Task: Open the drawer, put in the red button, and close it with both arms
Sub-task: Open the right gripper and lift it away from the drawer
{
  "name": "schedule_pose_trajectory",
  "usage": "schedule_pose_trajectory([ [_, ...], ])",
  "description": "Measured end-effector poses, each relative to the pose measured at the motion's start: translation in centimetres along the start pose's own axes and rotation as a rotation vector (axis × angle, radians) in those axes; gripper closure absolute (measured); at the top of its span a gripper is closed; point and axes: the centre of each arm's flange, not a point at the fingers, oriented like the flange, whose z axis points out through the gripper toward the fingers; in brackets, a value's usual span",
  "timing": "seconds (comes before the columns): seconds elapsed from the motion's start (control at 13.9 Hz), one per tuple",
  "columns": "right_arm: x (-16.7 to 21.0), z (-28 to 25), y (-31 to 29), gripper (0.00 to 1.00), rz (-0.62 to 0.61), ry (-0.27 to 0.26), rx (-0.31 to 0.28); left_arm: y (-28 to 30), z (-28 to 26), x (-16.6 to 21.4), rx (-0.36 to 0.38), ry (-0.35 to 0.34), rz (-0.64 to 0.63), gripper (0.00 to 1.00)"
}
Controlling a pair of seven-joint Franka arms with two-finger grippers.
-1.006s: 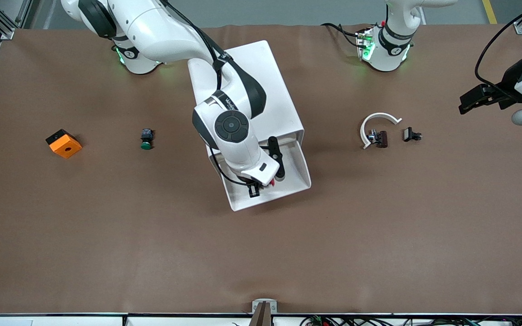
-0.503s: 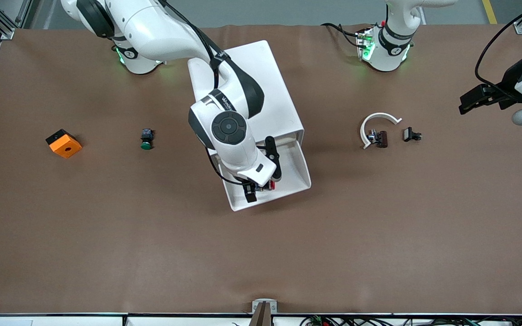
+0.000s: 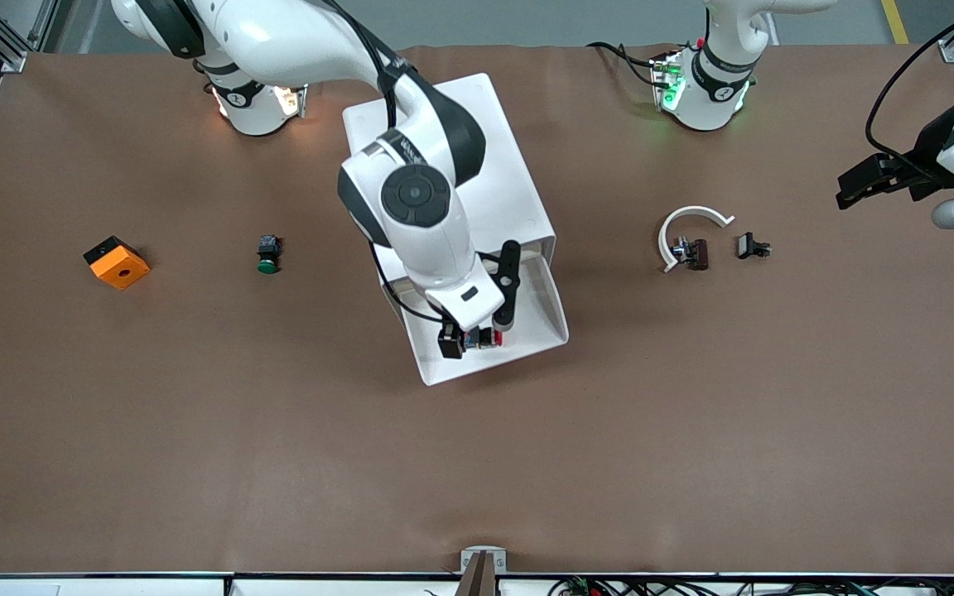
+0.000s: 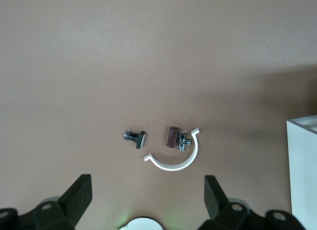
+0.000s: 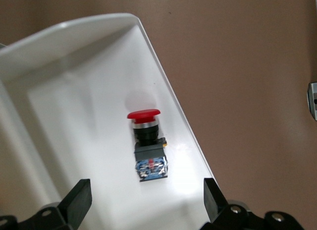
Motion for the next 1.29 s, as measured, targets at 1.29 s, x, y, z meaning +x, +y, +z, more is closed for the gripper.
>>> schedule_pose_trajectory([
  [1.29, -19.1, -22.6, -0.6, 0.0, 0.566, -0.234, 0.067, 9.4, 3.8, 7.7, -0.022, 0.136, 0.044, 0.0],
])
